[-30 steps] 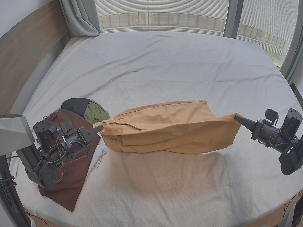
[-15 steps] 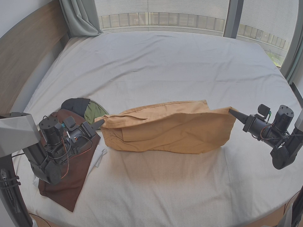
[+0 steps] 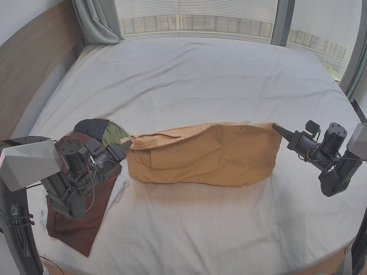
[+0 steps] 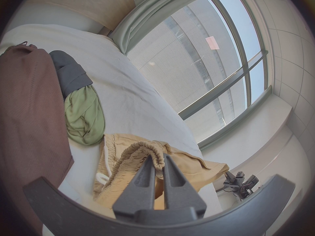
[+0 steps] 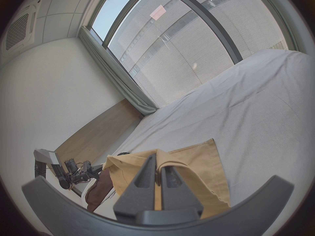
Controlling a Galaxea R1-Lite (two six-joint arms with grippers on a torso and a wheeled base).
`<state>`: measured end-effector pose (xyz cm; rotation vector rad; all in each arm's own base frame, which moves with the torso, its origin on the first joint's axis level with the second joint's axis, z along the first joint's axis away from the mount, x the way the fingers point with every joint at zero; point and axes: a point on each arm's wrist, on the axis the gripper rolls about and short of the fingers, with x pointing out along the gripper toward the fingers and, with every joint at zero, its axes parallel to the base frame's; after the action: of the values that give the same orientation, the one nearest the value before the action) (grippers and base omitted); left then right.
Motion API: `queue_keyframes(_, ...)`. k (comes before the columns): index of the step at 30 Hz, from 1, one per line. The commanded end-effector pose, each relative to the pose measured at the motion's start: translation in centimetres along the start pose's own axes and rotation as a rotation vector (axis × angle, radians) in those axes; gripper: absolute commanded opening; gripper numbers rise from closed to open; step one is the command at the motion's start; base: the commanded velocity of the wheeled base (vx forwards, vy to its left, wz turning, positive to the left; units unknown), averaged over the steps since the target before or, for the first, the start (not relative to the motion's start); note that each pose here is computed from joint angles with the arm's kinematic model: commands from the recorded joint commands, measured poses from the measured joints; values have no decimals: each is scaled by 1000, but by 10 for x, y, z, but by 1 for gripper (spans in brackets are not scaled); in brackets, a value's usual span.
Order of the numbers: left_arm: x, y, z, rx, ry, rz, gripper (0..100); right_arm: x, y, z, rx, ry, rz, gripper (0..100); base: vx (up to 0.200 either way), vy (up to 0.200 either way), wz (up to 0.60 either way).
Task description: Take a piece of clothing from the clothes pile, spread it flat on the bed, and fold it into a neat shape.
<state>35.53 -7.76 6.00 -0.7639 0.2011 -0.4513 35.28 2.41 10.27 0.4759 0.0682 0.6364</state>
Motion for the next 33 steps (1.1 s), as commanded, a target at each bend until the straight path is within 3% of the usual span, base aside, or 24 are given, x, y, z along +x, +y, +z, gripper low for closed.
queue_keyframes(1, 18, 4, -4, -9, -27, -7, 0, 15, -11, 2, 18, -20, 7, 0, 0, 0, 0)
queue_keyframes(17, 38, 20, -8, -10, -49, -8, 0, 54, -31, 3, 61, 11, 8, 0, 0, 0, 0)
queue_keyframes(33, 44, 35, -14, -14, -44, 12, 0, 67, -61, -21, 83, 29, -17, 0, 0, 0, 0)
